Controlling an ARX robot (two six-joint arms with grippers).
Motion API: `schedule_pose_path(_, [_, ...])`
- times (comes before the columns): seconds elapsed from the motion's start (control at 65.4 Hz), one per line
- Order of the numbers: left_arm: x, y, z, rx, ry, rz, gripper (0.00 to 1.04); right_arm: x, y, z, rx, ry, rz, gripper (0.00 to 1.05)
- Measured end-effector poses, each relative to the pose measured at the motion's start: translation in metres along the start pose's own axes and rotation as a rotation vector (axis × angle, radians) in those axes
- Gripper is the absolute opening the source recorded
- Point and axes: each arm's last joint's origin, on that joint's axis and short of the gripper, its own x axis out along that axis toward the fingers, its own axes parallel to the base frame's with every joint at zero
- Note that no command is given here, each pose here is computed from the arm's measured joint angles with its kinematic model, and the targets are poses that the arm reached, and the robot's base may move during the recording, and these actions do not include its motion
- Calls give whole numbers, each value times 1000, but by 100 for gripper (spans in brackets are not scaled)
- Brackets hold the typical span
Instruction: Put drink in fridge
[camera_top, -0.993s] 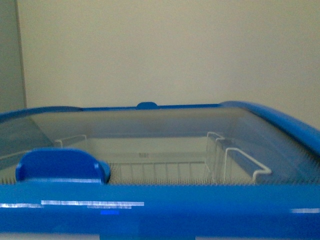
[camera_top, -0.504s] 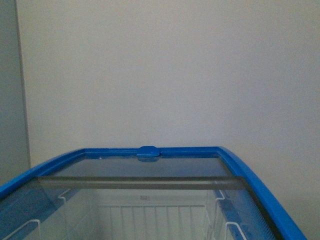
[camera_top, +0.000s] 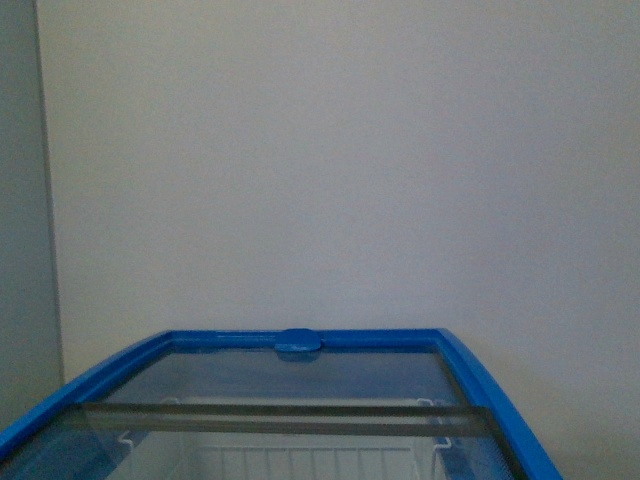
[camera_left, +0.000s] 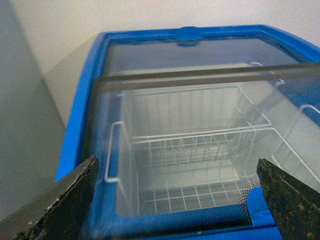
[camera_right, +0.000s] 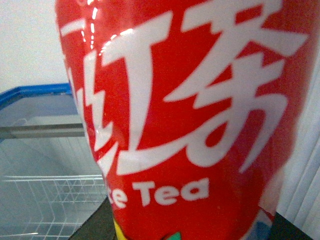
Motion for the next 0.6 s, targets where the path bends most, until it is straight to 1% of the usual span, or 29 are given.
schedule_pose_path(0.092, [17, 1, 1, 134, -11, -134, 97, 0, 0, 0, 0, 0, 1, 37])
schedule_pose_path(0.138, [27, 1, 0, 236, -21, -197, 97, 0, 0, 0, 0, 0, 1, 37])
schedule_pose_path(0.229, [50, 5, -12, 453, 23, -378, 97, 0, 0, 0, 0, 0, 1, 37])
schedule_pose_path(0.29, [61, 7, -21, 549, 60, -498, 97, 0, 0, 0, 0, 0, 0, 37])
schedule_pose_path(0.367, [67, 7, -25, 610, 73, -580, 97, 0, 0, 0, 0, 0, 1, 37])
schedule_pose_path(0.489, [78, 5, -25, 662, 69, -663, 97, 0, 0, 0, 0, 0, 1, 37])
schedule_pose_path(0.596, [85, 1, -31, 689, 87, -728, 97, 0, 0, 0, 0, 0, 1, 37])
